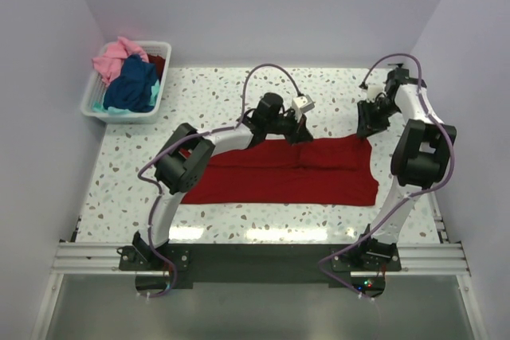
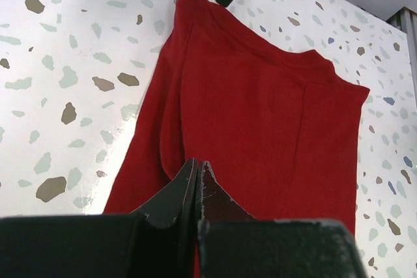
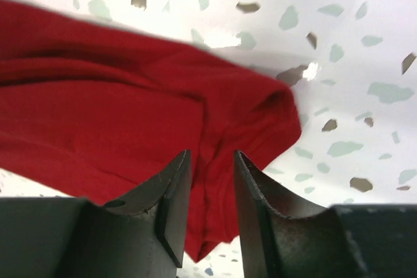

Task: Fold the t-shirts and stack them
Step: Fold the tshirt

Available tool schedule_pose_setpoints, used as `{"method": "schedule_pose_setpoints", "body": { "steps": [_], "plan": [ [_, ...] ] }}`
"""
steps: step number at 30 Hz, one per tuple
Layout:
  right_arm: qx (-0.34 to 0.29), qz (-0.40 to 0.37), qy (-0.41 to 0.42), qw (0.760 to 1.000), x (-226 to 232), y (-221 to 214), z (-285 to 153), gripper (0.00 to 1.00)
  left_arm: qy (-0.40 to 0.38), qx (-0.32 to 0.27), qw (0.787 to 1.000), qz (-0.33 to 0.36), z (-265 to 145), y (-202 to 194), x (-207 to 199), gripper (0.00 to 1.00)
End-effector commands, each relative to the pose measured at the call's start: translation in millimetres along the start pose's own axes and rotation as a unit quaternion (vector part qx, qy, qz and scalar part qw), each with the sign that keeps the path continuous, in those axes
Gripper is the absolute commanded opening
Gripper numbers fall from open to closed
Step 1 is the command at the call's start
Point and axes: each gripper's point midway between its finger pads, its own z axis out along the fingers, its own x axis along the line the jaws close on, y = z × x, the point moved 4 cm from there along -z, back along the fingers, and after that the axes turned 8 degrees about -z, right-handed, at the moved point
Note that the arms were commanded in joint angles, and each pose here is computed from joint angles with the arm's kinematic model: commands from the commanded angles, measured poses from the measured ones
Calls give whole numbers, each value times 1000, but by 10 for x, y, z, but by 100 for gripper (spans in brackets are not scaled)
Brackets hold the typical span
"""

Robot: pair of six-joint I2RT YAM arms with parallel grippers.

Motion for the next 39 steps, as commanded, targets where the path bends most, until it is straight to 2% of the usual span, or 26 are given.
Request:
{"method": "schedule_pose_setpoints", "body": {
  "steps": [1, 4, 8, 11, 14, 16, 17, 21, 26, 28, 33, 39],
  "plan": [
    [-31, 11, -32, 999, -145, 231, 3, 42, -20, -30, 998, 41, -57, 215, -108, 0],
    [-30, 22, -30, 999, -183, 291, 54, 50, -39, -22, 998, 48, -60, 162, -198, 0],
    [-29, 16, 3, 999, -86, 294, 14, 52, -53, -8, 997, 63, -45, 95, -323, 0],
    [-30, 1, 31, 999, 11, 249, -13, 47, -48, -8, 997, 66, -42, 70, -342, 0],
    [-33, -12, 49, 998, 91, 226, -26, 31, -37, -9, 998, 56, -18, 61, -300, 0],
    [-38, -16, 54, 998, 134, 234, -46, 24, -35, -11, 998, 53, -10, 77, -288, 0],
    [-35, -19, 58, 998, 168, 233, -33, 24, -33, -11, 998, 52, -7, 78, -282, 0],
    [-14, -24, 58, 998, 173, 194, 79, 25, -33, -9, 998, 50, 4, 82, -267, 0],
    [16, -16, 62, 998, 69, 139, 336, 45, -29, -10, 998, 49, 5, 107, -220, 0],
    [22, -16, 63, 998, 34, 143, 410, 47, -29, -10, 998, 49, 5, 128, -216, 0],
    [37, -15, 85, 996, 24, 122, 541, 45, -26, -7, 999, 46, 6, 116, -169, 0],
    [34, -19, 105, 994, 98, 105, 496, 41, -23, -7, 999, 42, -2, 104, -130, 0]
  ]
}}
